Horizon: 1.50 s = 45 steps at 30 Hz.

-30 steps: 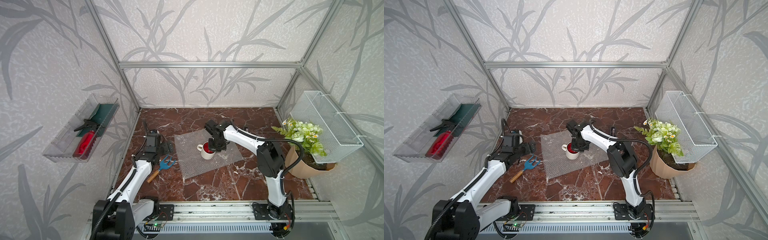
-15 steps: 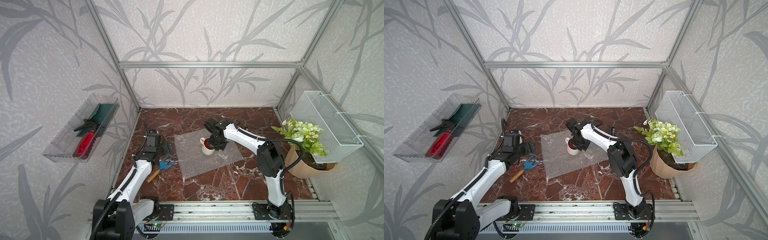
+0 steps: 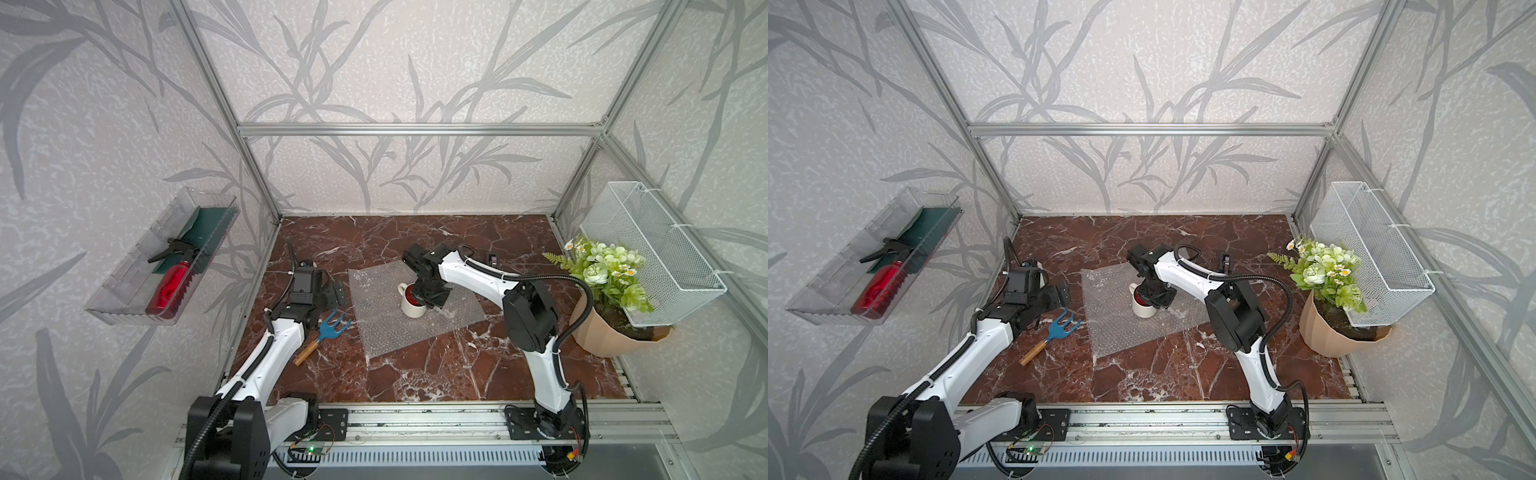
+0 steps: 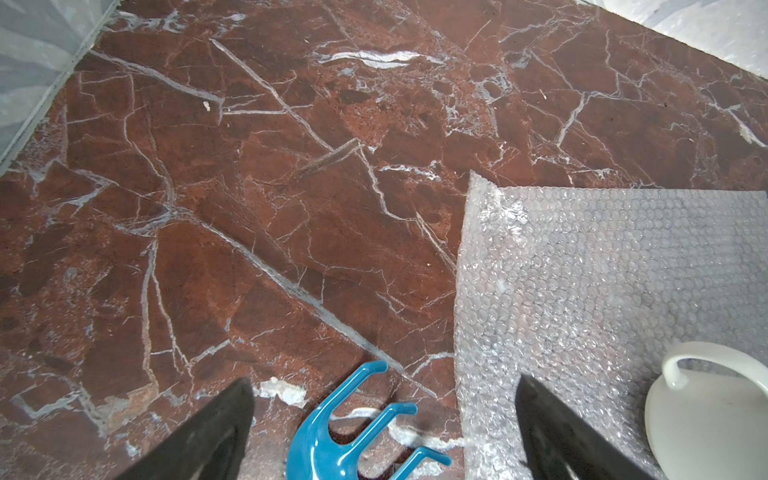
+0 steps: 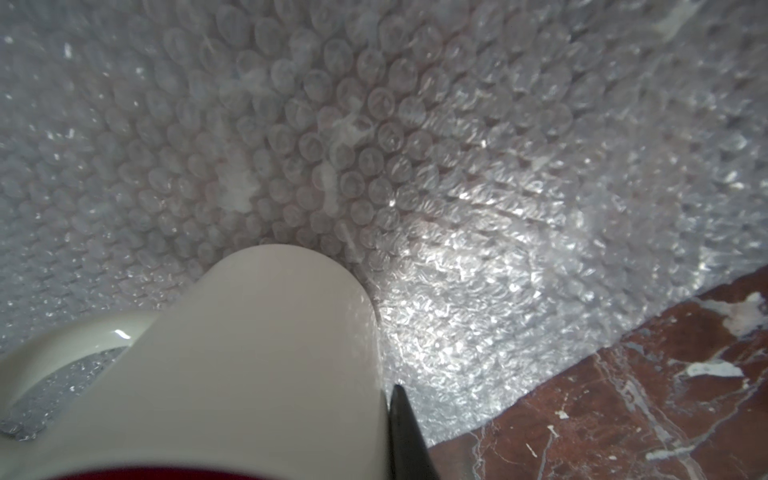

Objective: Wrap mugs in bubble wrap
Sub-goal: Place the mug on the bubble wrap, then wrap the mug in bubble wrap.

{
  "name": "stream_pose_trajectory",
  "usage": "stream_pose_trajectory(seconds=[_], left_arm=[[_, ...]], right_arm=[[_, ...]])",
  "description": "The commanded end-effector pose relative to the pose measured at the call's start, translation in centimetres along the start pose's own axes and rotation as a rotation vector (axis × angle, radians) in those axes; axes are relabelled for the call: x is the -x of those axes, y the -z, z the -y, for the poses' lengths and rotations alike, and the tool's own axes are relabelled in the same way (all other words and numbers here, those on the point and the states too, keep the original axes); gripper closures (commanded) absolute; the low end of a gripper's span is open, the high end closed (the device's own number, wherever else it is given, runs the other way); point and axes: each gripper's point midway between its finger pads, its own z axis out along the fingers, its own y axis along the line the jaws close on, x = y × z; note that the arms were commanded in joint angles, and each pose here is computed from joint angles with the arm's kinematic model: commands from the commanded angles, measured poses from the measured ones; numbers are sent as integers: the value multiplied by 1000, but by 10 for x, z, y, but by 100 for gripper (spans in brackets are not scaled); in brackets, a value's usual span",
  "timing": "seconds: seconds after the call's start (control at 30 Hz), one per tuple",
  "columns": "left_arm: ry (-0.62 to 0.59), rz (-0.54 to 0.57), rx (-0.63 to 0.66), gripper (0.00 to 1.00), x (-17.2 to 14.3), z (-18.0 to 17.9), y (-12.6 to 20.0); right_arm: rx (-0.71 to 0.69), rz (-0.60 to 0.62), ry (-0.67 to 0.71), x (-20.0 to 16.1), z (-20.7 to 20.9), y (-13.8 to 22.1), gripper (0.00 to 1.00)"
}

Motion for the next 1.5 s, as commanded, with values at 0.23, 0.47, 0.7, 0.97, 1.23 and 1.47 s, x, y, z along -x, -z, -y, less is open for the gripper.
stream_pose_trajectory(seconds=[0.23,0.47,0.7,0.97,1.23,1.47], left_arm=[[6,-9,20,3,-2,-3,2],[42,-122,-49,3,-32,19,7],[23,-331,-96,3,-102,51,10],[45,-302,-114,4,-106,59,6],[3,-292,-118,4,-89,71,3],[-13,-291,-110,4,-86,71,3]], right_arm=[[66,1,27,-5,-4,23,37],[92,69,193,7,37,68,30],[224,111,425,25,79,69,16],[395,82,427,75,119,16,22],[412,55,364,93,128,-27,26],[321,59,326,86,166,-35,26]])
